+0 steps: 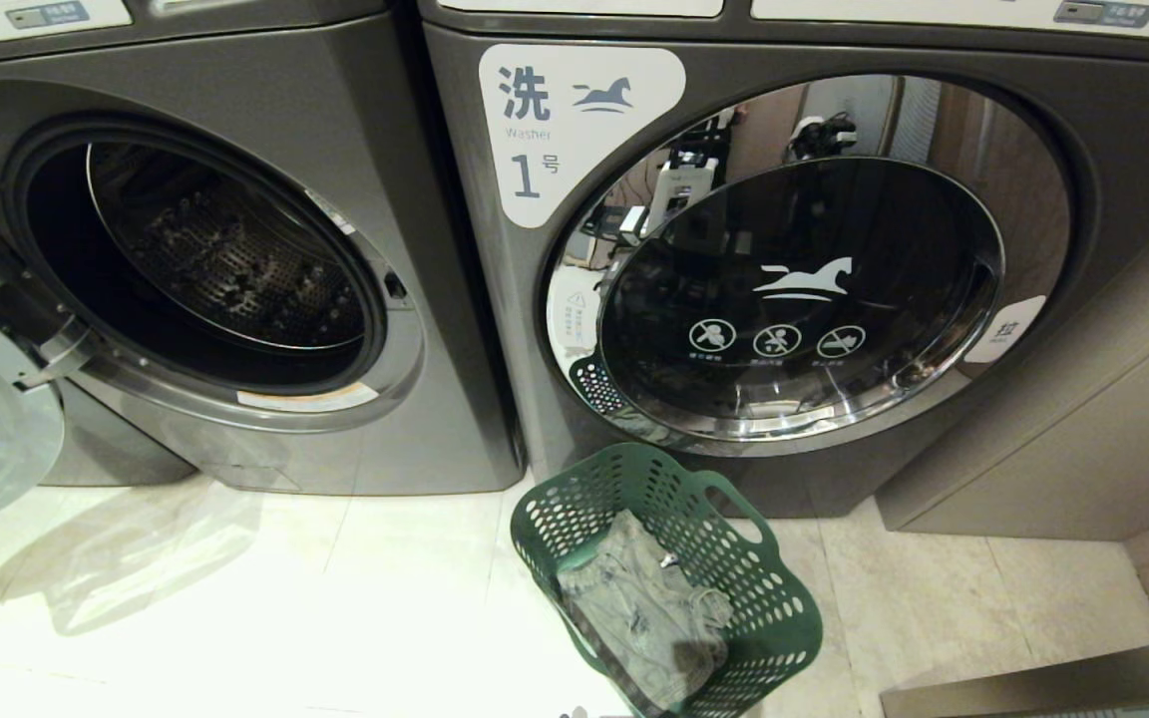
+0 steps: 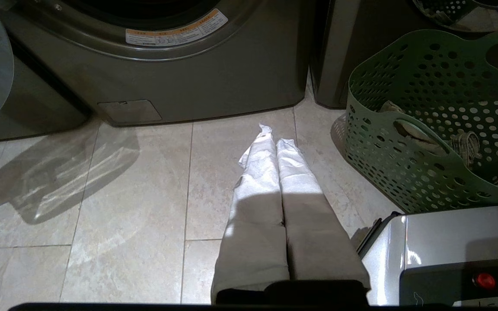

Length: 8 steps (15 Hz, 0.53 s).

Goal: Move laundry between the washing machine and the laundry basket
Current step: Pick a cloth and place it into the basket

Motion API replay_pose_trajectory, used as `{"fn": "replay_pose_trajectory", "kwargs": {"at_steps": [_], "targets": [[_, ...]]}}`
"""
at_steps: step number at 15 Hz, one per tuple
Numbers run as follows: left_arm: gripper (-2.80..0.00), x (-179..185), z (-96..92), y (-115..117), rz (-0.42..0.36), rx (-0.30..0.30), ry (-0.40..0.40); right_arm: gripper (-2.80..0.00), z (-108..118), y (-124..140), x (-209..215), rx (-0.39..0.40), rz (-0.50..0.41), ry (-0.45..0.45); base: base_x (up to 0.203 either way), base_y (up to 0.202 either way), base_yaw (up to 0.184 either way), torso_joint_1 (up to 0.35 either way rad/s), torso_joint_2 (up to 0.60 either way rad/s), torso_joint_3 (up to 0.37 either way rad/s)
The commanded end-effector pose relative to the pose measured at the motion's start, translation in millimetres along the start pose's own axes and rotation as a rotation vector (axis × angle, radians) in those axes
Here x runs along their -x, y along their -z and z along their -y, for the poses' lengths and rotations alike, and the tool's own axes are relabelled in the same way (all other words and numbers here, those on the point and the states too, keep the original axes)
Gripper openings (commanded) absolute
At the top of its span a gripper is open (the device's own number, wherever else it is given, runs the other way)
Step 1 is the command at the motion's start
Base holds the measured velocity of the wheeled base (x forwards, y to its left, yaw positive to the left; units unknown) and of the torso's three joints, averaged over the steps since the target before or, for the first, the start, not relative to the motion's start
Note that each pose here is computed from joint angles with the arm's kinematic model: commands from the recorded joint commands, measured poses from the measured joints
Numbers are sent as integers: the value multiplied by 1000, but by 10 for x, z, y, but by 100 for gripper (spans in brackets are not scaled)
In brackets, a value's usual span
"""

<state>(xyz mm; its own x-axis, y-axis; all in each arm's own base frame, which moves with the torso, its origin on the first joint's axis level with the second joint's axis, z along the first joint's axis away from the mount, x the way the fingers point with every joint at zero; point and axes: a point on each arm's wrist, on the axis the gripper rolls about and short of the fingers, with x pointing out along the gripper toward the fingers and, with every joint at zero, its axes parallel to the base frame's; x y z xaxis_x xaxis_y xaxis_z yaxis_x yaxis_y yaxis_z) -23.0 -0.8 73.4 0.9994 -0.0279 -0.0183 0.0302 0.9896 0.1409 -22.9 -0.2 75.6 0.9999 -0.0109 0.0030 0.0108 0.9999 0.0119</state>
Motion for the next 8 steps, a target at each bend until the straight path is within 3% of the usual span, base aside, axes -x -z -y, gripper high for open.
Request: {"fn": "replay_pose_trajectory", "kwargs": {"at_steps": [1,8], "targets": [[-280,0,1,4,0,-1,0,-280,0,0,0,0,0,0,0,0,0,0,0,0],[-280,0,1,4,0,1,0,-280,0,0,0,0,0,0,0,0,0,0,0,0]]}}
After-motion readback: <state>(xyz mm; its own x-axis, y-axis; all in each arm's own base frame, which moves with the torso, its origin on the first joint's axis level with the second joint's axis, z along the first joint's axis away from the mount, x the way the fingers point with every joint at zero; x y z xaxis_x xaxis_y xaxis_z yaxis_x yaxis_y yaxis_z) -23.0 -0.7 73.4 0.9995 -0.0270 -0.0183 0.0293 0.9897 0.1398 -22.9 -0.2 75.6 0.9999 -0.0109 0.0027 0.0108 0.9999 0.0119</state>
